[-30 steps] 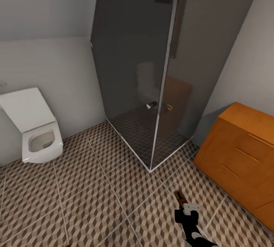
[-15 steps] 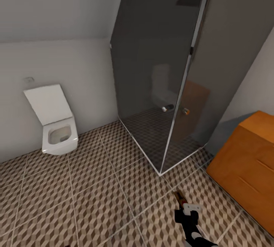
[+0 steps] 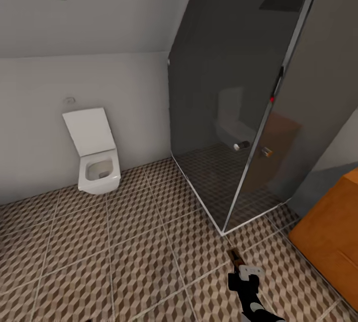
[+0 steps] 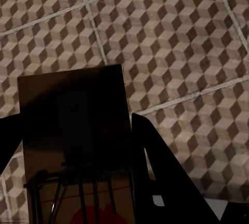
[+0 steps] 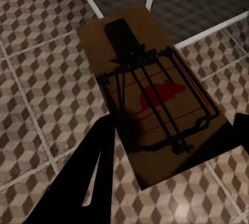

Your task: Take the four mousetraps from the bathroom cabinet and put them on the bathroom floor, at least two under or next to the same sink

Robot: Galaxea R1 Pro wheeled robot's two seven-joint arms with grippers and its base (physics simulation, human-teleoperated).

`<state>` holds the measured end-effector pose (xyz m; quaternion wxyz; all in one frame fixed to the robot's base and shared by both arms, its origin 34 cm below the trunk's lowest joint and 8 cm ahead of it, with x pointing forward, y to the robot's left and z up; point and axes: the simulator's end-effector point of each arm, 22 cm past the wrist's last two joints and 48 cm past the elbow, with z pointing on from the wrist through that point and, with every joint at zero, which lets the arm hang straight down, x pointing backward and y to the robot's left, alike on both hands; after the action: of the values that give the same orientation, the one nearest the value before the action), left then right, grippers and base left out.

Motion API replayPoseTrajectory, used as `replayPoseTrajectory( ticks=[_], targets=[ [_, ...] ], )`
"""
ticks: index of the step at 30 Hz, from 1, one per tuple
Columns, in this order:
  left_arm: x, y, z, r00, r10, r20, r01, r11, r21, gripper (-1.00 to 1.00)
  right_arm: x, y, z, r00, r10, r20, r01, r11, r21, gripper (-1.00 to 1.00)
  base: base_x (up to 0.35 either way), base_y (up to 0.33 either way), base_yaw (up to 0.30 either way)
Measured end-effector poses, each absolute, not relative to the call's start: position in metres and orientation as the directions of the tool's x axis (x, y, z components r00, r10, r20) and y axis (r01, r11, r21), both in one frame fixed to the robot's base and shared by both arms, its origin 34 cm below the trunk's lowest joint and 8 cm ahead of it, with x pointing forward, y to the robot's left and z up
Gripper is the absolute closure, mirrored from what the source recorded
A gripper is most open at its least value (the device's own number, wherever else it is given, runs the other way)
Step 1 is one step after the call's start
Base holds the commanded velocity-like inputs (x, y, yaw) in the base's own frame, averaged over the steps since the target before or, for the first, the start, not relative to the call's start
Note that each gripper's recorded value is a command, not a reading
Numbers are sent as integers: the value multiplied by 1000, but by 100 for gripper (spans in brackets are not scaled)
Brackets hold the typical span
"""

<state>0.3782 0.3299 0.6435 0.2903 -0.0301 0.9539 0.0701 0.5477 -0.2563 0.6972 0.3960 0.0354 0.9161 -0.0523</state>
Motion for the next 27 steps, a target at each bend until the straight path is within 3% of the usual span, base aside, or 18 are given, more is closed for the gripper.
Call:
replayPoseTrajectory(
  ticks=[27],
  targets=[
    [385,330,649,-819,-17,-574,-100,988,114,100,551,-251,704,-673,26,-740,105,993,-60,100,0,0,256]
  ],
)
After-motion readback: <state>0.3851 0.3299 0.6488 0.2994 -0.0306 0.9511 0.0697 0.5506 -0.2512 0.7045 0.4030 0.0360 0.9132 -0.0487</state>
